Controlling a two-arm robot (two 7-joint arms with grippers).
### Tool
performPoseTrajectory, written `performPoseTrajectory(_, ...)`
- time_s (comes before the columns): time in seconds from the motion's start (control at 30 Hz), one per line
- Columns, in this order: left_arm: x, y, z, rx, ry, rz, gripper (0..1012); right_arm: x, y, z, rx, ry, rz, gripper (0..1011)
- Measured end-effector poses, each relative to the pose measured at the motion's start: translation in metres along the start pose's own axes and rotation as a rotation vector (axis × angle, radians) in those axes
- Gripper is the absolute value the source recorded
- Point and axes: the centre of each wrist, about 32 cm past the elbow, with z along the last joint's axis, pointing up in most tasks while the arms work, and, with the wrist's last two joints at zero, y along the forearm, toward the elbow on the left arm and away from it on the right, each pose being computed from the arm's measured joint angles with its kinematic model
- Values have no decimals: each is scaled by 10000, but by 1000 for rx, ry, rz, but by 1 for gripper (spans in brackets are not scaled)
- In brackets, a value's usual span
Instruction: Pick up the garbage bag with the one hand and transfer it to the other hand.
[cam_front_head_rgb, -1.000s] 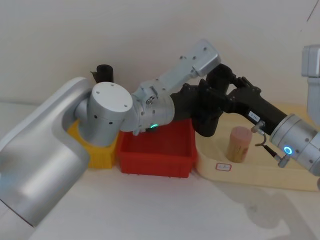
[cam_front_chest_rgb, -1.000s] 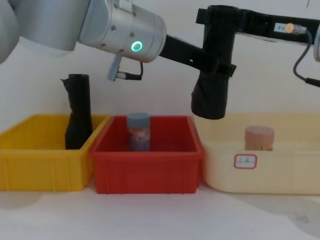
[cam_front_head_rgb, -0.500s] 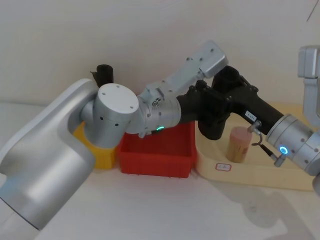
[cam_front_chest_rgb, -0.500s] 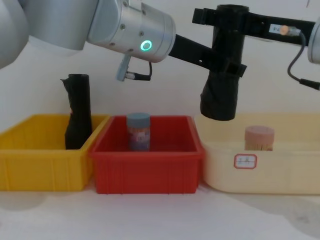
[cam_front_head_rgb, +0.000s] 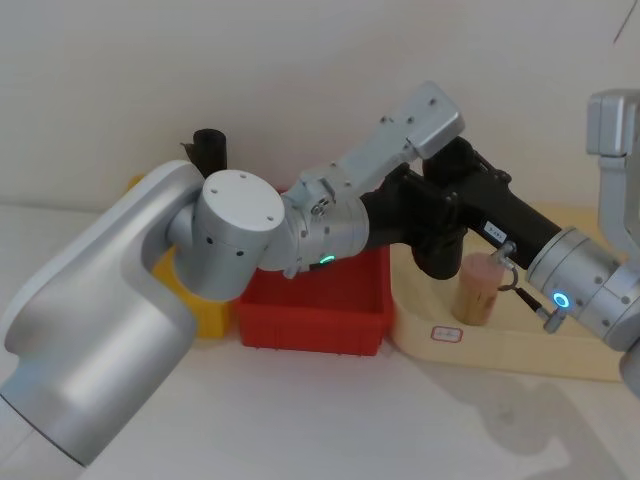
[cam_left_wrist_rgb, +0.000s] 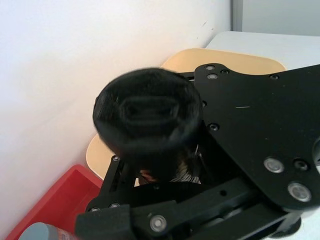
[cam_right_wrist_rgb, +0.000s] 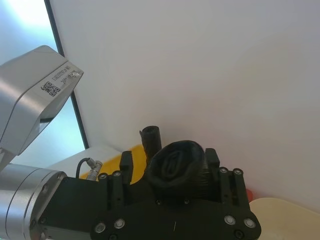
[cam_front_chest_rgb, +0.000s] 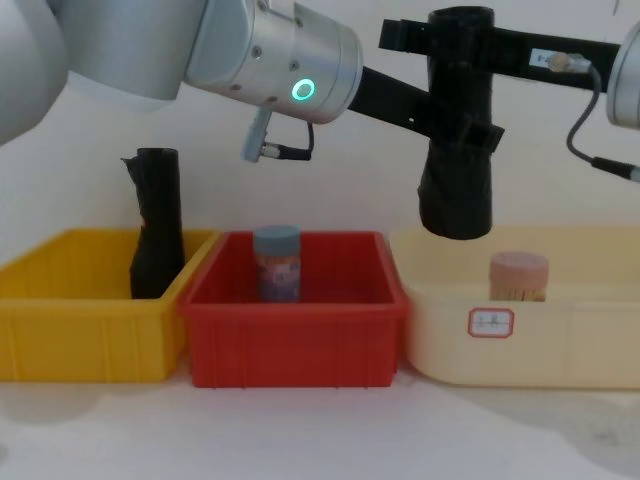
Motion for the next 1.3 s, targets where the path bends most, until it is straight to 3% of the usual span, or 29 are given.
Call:
performPoseTrajectory(0.1,-6,-2,1,-1,0,0,486,-5,4,-1,-1,-3,1,819)
performPoseTrajectory(0.3,-15,-5,6,-3,0,0,486,-8,5,0,-1,-6,0,769)
performPoseTrajectory(1.07,-28,-8,10,-5,-1,-2,486,-16,13,0,-1,-10,1,633)
performPoseTrajectory(1.3,-29,-9,12,-5,-1,-3,486,-18,14,-1,-2,-10,2,633)
